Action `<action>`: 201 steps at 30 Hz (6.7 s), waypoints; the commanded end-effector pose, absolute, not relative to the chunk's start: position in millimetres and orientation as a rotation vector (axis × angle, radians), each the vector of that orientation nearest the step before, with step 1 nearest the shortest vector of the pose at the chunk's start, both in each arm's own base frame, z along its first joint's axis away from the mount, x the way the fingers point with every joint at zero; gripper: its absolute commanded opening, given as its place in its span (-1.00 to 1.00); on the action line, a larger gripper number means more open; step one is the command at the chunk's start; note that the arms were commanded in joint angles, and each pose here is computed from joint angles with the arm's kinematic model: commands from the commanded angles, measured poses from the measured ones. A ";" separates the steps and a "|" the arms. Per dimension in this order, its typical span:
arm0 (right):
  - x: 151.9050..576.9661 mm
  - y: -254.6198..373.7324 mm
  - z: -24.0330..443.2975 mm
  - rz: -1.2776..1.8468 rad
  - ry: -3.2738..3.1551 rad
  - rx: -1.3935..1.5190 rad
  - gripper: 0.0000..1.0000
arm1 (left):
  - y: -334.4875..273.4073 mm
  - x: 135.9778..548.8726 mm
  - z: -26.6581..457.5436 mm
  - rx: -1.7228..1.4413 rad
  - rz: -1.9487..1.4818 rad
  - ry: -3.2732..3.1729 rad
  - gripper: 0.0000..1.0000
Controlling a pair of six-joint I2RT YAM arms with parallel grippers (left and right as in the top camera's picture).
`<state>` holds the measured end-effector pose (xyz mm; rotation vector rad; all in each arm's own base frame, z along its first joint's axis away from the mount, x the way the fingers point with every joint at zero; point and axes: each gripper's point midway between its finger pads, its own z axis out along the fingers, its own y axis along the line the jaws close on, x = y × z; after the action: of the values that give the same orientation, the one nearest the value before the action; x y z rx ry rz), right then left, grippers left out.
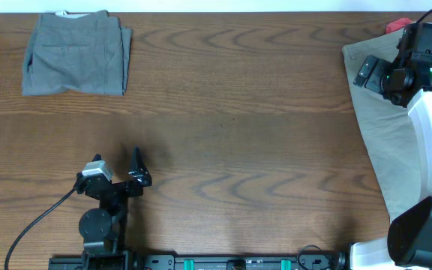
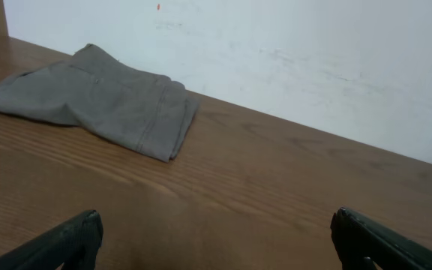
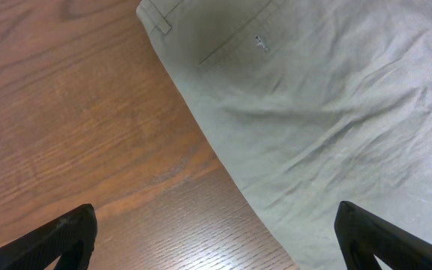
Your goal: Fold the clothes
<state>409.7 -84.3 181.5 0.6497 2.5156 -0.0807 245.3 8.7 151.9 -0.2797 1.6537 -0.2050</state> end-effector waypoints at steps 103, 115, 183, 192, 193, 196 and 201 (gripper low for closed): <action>134.9 16.4 316.9 0.229 1.946 0.129 0.99 | 8.2 244.0 137.4 -0.285 -0.201 1.704 0.96; 192.8 42.1 260.5 0.330 1.631 -0.047 0.99 | 8.2 244.0 137.4 -0.285 -0.201 1.704 0.96; 243.4 34.6 160.2 0.143 1.625 -0.157 0.98 | 8.2 244.0 137.4 -0.285 -0.201 1.704 0.96; 243.4 34.6 160.1 0.143 1.625 -0.157 0.99 | 8.2 244.0 137.4 -0.286 -0.201 1.703 0.96; 243.4 34.6 160.2 0.143 1.625 -0.157 0.99 | 8.2 244.0 137.4 -0.285 -0.201 1.704 0.96; 243.4 34.6 160.2 0.143 1.625 -0.157 0.99 | 8.2 244.0 137.4 -0.285 -0.201 1.704 0.96; 243.4 34.6 160.2 0.143 1.625 -0.157 0.99 | 8.2 244.0 137.4 -0.285 -0.201 1.704 0.96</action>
<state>243.7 33.9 160.5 -0.1432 1.6271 0.1538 244.9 9.2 152.5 -0.2827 1.6558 -0.2020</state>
